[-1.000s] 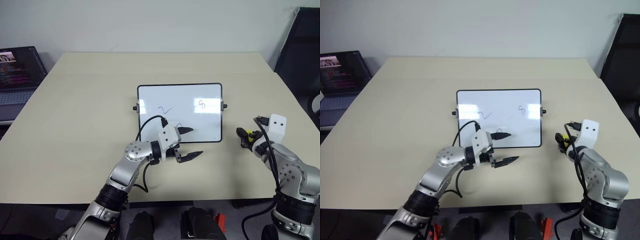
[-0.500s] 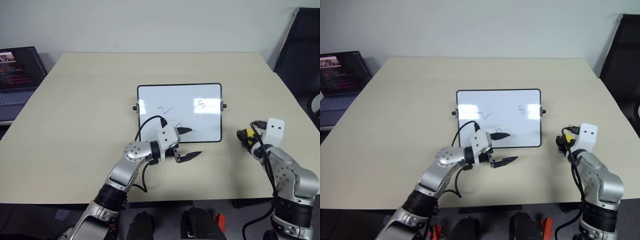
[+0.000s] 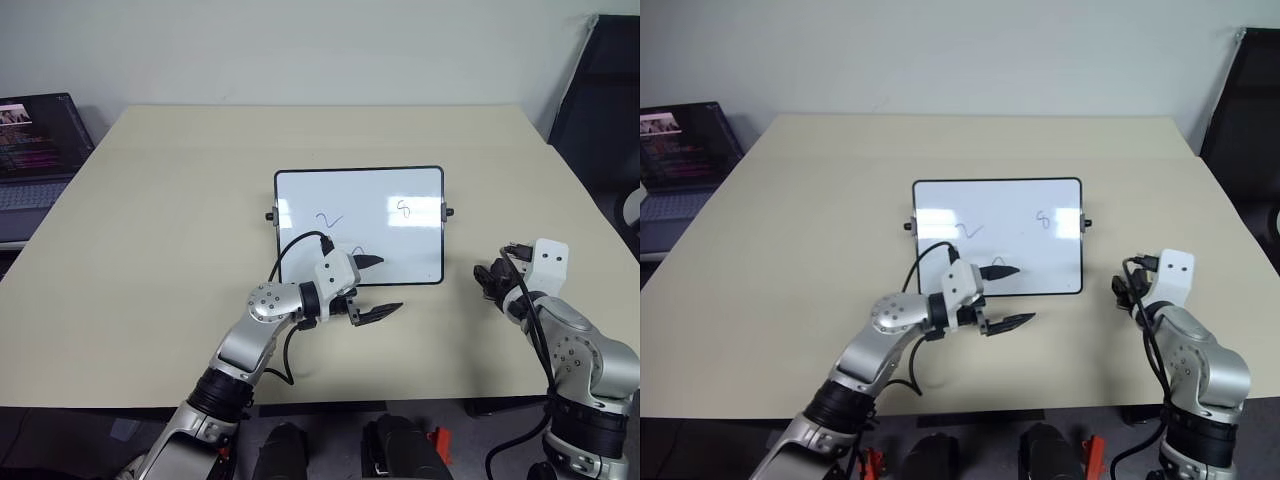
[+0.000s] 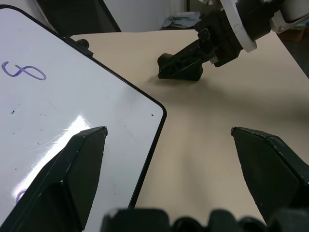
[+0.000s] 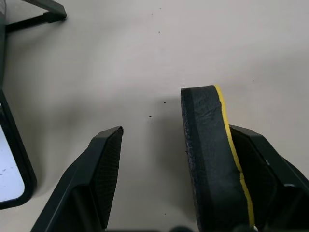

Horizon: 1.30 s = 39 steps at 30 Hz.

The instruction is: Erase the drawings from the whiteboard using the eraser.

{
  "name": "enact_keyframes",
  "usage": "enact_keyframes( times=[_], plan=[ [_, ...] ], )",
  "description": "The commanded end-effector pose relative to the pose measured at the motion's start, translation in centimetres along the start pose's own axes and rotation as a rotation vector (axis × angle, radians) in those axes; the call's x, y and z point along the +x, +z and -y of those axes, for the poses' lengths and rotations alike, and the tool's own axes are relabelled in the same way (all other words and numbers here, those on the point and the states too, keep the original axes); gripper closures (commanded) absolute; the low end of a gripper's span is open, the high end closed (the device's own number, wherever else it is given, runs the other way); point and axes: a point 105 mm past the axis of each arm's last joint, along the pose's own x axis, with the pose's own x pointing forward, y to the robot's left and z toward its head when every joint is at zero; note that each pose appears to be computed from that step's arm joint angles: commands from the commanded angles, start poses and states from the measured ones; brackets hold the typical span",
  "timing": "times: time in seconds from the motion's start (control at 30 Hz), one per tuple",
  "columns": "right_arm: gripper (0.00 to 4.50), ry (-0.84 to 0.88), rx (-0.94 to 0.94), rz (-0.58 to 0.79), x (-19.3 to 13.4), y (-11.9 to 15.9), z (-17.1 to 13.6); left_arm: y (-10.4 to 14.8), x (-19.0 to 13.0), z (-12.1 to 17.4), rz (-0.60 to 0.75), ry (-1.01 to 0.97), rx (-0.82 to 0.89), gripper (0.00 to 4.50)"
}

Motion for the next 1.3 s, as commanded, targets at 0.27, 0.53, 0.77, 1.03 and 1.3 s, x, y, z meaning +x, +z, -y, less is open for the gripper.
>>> enact_keyframes(
  times=[0.27,0.53,0.77,1.03,1.3],
  plan=[
    [0.97,0.024,0.004,0.09,-0.4,3.0,-1.2,1.4,0.2,-0.2,0.047,0.003,0.034,0.0],
    [0.97,0.035,0.027,0.08,-0.5,3.0,-1.7,1.3,0.3,-0.3,0.048,0.007,0.033,0.0],
    [0.97,0.015,0.025,0.089,-0.9,3.3,-1.3,1.3,0.4,-0.2,0.05,-0.001,0.032,0.0],
    [0.97,-0.021,0.01,0.05,-1.1,2.1,-0.6,1.1,0.4,-0.2,0.045,-0.01,0.032,0.0],
    [0.97,-0.016,0.008,0.023,-0.8,1.3,-1.1,1.1,0.2,-0.3,0.04,-0.003,0.033,0.0]
  ],
)
